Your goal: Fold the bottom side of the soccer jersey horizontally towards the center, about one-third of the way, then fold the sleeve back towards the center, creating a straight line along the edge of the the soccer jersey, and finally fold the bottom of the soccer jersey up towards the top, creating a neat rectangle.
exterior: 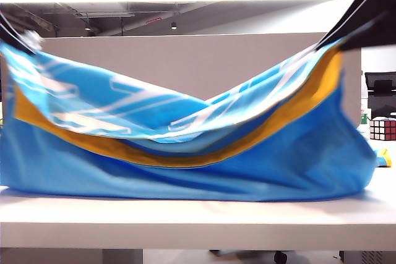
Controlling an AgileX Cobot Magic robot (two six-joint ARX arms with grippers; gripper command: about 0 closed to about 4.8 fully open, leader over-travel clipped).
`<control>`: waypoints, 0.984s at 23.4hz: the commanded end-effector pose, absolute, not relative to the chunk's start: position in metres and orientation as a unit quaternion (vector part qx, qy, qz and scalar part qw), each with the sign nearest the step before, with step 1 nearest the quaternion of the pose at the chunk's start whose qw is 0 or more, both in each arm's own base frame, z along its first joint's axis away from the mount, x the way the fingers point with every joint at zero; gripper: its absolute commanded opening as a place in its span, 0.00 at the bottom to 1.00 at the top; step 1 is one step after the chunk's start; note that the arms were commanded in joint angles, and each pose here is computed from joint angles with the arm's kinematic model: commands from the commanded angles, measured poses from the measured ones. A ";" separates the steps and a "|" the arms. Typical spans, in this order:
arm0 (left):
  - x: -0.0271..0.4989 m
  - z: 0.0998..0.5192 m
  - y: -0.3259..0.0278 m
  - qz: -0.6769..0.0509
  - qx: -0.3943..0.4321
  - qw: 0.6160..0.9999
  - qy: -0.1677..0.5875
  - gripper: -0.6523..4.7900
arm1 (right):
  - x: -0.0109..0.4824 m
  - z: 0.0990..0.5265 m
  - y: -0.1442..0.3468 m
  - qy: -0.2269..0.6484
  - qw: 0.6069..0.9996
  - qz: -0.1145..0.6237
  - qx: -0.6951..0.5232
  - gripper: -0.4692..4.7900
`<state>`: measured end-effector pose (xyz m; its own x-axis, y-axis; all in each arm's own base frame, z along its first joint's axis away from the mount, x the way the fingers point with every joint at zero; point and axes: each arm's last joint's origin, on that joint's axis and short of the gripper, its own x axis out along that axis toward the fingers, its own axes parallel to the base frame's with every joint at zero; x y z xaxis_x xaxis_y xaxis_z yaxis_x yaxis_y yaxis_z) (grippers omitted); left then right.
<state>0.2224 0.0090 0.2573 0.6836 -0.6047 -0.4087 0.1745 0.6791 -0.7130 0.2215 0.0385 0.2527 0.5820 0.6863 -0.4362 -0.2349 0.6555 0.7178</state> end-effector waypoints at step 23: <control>0.391 0.182 0.076 -0.171 -0.332 0.868 0.327 0.69 | 0.365 0.220 -0.073 0.358 0.891 0.084 0.267 0.55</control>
